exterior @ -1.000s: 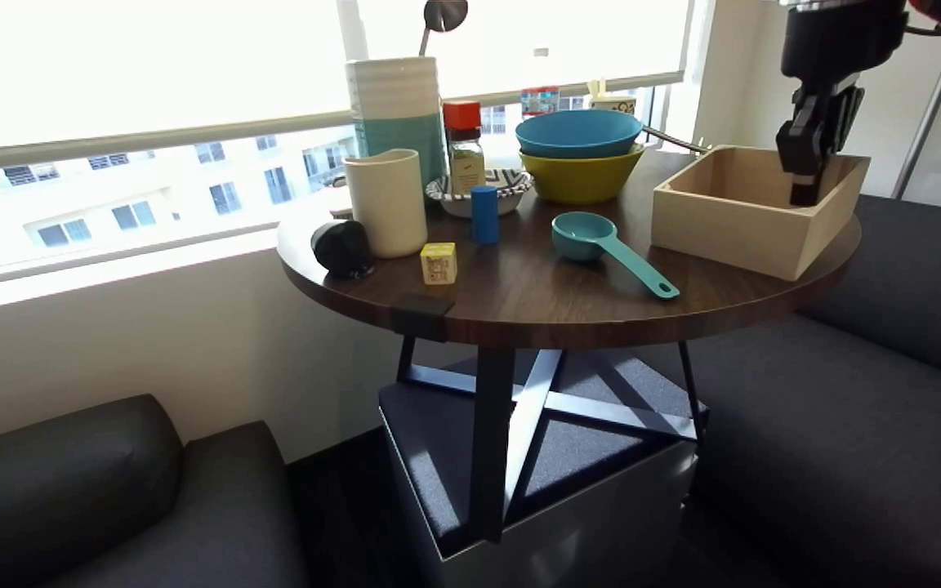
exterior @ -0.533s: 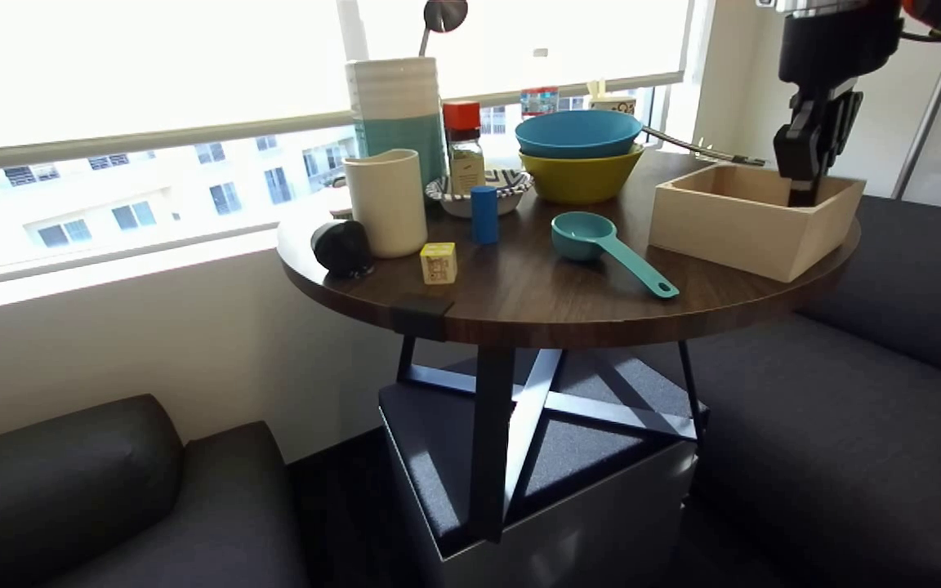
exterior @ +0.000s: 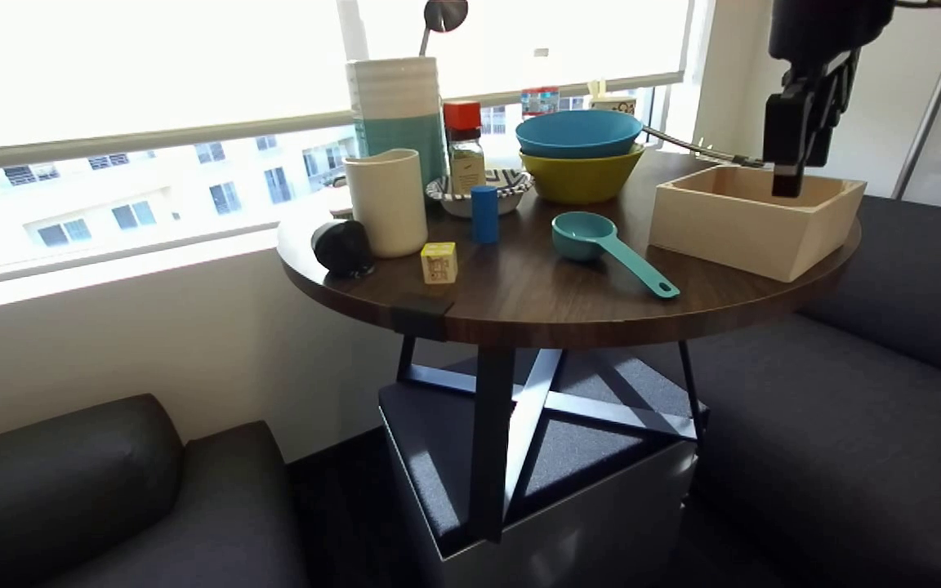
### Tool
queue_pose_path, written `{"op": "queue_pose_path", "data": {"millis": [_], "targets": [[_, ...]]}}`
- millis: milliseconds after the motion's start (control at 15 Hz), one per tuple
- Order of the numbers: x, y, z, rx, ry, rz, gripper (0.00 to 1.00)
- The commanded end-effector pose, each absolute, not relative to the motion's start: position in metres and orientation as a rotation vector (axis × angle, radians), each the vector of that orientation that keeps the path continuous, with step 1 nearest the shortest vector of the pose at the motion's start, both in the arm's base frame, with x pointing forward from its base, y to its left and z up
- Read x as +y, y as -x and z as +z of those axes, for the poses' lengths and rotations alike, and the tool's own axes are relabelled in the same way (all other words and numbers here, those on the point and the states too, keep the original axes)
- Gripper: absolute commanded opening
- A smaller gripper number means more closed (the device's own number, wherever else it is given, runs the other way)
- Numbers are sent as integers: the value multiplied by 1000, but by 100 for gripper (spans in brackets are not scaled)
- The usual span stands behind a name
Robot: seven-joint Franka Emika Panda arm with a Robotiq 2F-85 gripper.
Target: Pick up the square wooden box and pour some of the substance into the blue measuring spoon on the table, put the square wooden box on the table
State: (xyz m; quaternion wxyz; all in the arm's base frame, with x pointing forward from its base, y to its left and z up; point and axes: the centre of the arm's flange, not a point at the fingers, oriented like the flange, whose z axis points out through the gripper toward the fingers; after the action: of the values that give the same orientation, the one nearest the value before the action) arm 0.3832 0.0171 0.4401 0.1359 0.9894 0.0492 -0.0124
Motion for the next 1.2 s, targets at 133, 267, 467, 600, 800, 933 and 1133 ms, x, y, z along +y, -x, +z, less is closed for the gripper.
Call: {"op": "queue_pose_path", "data": {"millis": [133,267,467,600,800,933,1133], "targets": [[59,-370,513,219,-2826,155,100],[71,-365,531,242,-2870,258,100],[86,-353,548,271,-2926,311,100],[95,-345,554,308,-2976,321,100],[107,-334,558,331,-3021,380,100],[104,-345,555,311,-2984,341,100],[103,-346,554,306,-2984,335,100]]}}
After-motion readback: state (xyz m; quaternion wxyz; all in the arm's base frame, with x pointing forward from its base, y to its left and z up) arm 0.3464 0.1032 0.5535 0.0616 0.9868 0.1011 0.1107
